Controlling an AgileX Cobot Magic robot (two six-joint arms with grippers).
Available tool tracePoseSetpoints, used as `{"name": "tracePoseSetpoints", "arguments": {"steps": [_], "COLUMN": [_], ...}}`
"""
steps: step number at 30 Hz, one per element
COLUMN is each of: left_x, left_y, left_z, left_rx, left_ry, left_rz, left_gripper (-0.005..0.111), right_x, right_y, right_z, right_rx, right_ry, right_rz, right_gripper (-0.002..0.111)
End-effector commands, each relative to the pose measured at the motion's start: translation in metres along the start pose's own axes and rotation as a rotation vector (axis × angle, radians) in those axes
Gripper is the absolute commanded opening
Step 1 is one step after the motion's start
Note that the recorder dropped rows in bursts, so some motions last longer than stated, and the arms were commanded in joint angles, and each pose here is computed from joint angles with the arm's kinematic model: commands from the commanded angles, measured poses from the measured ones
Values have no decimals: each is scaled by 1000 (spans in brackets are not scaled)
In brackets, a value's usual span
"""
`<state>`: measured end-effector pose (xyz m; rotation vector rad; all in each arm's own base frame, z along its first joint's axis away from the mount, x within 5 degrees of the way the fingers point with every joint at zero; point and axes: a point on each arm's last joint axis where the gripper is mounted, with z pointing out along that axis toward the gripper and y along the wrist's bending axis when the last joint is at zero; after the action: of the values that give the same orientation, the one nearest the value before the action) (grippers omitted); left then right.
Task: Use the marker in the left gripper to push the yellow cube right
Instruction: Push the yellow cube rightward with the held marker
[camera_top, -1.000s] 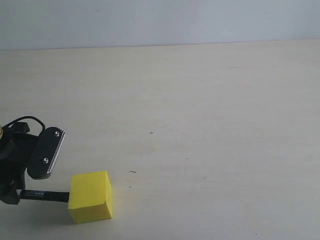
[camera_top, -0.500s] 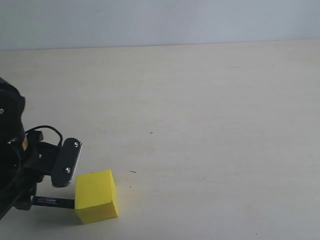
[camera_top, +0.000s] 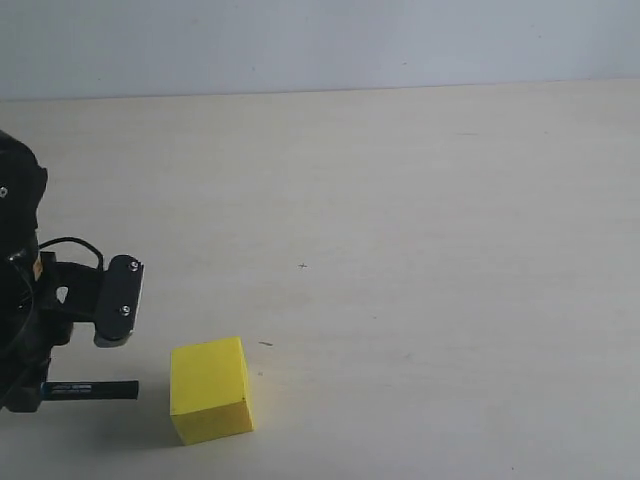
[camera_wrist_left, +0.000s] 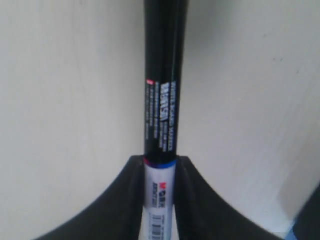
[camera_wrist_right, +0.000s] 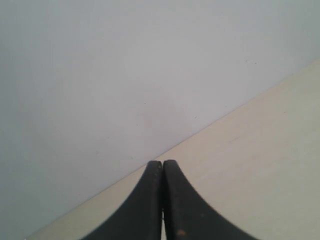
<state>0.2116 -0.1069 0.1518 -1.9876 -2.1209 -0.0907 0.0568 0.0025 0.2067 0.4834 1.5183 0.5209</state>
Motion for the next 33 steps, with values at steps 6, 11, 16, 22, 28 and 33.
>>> {"name": "tracePoseSetpoints", "arguments": {"steps": [6, 11, 16, 22, 28, 33], "left_x": [-43, -35, -14, -12, -35, -61], "left_y": [-5, 1, 13, 12, -3, -20], "left_z": [-6, -8, -6, -6, -5, -6], "left_rx": [-114, -118, -91, -76, -64, -91], "left_ry": [-235, -194, -163, -151, -149, -163], "left_rz": [105, 99, 28, 36, 121, 224], "left_gripper": [0, 0, 0, 0, 0, 0], "right_x": [1, 1, 1, 1, 1, 1], "right_y": [-1, -1, -1, -1, -1, -1], "right_z": [0, 0, 0, 0, 0, 0], "right_rx": [2, 2, 2, 2, 2, 2], "right_ry": [-7, -7, -7, -7, -7, -7], "right_rz": [-15, -12, -12, -12, -14, -14], "right_gripper": [0, 0, 0, 0, 0, 0]}}
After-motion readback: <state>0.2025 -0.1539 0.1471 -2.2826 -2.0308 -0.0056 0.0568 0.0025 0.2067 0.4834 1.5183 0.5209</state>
